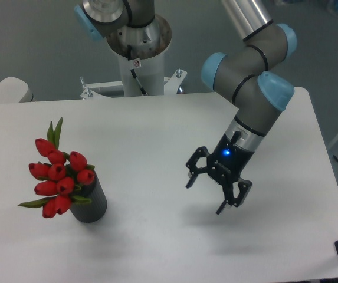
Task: Insert the flowers into the vase
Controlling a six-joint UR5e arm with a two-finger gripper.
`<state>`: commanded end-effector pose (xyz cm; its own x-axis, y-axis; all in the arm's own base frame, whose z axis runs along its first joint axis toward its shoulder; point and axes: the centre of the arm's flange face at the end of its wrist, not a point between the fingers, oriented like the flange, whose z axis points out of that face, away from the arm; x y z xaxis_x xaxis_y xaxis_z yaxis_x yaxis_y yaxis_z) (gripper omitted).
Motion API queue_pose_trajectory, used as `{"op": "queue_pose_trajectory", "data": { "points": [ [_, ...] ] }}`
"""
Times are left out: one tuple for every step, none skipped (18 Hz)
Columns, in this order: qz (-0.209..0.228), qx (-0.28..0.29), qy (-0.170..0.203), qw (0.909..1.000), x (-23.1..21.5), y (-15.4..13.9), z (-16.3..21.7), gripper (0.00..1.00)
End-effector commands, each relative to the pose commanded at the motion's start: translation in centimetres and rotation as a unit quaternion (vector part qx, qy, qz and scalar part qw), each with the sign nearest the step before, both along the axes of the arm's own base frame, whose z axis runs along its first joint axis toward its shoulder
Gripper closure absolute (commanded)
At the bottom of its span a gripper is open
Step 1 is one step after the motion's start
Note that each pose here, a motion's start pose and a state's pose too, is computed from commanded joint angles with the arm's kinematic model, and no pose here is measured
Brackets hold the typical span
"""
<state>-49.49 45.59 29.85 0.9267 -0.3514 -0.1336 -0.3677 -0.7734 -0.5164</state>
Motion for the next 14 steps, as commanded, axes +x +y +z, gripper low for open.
{"op": "queue_pose_trajectory", "data": {
  "points": [
    [-0.001,-0.004,0.003,1.0000,0.0,0.3,0.1,0.00],
    [0.000,-0.017,0.009,0.9998,-0.3,0.3,0.2,0.00],
    [-0.002,-0.037,0.016,0.9992,-0.4,0.7,0.0,0.00],
    [-0.005,-0.052,0.024,0.9984,-0.4,1.3,0.5,0.00],
    [-0.007,-0.070,0.022,0.9973,-0.4,1.7,0.4,0.00],
    [-0.008,-0.090,0.020,0.9958,-0.6,1.9,0.4,0.00],
    [-0.015,-0.111,0.020,0.9935,-0.4,2.7,0.4,0.00],
    [-0.021,-0.135,0.024,0.9903,-0.3,3.6,0.6,0.00],
    [-0.025,-0.161,0.028,0.9863,-0.3,4.0,0.5,0.00],
    [-0.029,-0.182,0.034,0.9823,-0.3,4.5,0.3,0.00],
    [-0.033,-0.196,0.041,0.9791,-0.2,5.1,0.2,0.00],
    [-0.035,-0.210,0.045,0.9760,-0.3,5.4,-0.3,0.00],
    [-0.036,-0.224,0.049,0.9728,-0.5,5.3,-0.7,0.00],
    [-0.042,-0.239,0.056,0.9685,-0.6,5.4,-1.3,0.00]
  ]
}}
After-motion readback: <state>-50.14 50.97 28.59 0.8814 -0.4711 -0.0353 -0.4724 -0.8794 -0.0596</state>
